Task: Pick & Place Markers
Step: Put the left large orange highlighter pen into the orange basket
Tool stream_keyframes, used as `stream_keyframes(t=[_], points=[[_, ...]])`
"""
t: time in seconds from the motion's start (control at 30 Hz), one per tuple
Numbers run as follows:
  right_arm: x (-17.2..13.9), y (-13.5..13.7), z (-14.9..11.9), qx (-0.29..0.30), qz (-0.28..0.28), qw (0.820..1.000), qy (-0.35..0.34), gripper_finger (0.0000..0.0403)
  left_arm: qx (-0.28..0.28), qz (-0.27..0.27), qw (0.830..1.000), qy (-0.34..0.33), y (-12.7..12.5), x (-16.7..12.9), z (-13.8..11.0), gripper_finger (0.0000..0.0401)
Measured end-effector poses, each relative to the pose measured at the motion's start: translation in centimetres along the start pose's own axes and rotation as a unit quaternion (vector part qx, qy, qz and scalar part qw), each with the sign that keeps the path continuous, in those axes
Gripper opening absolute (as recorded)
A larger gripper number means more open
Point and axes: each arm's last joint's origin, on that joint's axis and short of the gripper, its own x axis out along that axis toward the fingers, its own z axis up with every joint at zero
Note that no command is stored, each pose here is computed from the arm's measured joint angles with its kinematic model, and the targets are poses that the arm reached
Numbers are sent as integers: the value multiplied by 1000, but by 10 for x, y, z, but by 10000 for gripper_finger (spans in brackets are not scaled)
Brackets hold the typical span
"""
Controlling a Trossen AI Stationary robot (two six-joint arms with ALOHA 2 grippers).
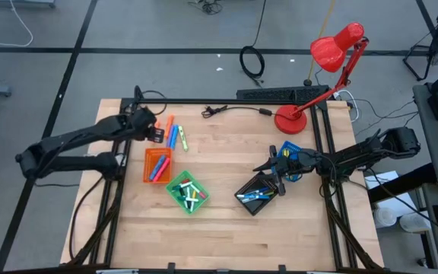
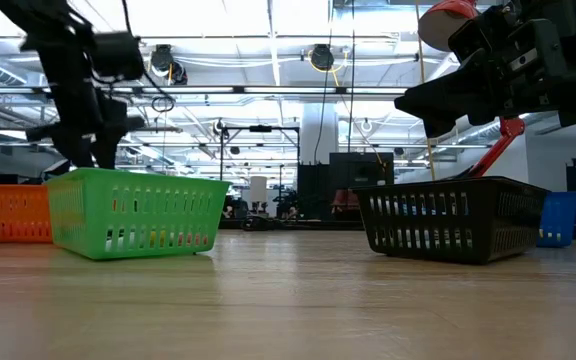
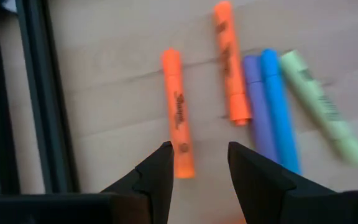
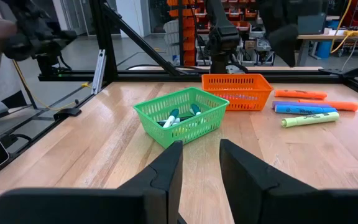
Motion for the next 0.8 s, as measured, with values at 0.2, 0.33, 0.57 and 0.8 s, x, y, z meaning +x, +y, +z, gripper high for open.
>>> stream_keyframes(t=[0.2,0.33,0.57,0.8], points=[[0,0,0,0,0,1000,0,93,6,19,999,41,7,30,16,155],[0,0,0,0,0,1000,0,93,13,-7,998,59,7,45,23,154],[0,0,0,0,0,1000,0,93,17,15,996,91,12,62,25,154],[0,0,0,0,0,1000,0,93,20,21,993,112,11,73,23,154]])
